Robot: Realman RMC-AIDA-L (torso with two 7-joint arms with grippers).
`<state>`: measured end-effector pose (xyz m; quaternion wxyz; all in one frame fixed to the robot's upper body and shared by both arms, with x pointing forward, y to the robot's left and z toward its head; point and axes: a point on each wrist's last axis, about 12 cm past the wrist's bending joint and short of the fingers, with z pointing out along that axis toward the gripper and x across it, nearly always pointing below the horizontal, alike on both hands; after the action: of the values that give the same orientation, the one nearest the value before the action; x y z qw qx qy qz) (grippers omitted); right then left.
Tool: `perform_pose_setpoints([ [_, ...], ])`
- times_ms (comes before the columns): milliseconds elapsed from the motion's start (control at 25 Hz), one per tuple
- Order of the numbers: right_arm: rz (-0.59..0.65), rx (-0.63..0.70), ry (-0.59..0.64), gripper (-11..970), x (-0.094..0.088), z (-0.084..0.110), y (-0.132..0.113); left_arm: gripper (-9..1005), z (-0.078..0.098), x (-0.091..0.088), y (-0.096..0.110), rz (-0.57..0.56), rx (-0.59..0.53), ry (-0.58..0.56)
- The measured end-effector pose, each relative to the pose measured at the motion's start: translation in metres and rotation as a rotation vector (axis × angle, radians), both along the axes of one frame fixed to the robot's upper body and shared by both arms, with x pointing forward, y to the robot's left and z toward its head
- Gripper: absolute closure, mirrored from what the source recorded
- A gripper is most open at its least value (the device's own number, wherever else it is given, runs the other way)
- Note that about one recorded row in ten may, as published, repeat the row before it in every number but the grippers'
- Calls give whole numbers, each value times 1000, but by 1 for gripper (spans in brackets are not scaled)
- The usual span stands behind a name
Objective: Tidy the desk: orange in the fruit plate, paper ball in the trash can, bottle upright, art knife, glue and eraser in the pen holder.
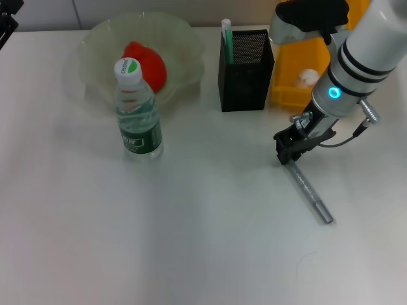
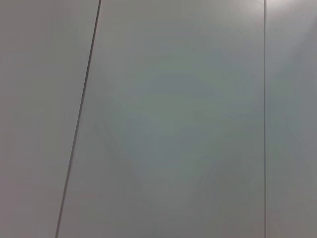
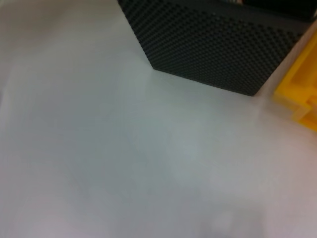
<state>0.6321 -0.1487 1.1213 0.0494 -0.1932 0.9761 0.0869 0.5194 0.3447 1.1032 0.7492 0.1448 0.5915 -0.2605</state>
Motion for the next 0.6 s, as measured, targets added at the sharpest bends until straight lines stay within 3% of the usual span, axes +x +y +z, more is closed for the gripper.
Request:
perform_pose_setpoints([
  [280, -19, 71, -20, 809, -1, 2, -8, 414, -1, -1, 1, 2, -1, 1],
  [440, -73, 232, -45, 809, -2, 6, -28, 414, 1, -2, 2, 0, -5, -6],
  [520, -140, 409, -63, 809, -6, 6, -55, 414, 3, -2, 2, -2, -6, -12],
  [600, -168, 479, -75, 809, -8, 5, -65, 414, 3, -2, 3, -4, -6, -15],
])
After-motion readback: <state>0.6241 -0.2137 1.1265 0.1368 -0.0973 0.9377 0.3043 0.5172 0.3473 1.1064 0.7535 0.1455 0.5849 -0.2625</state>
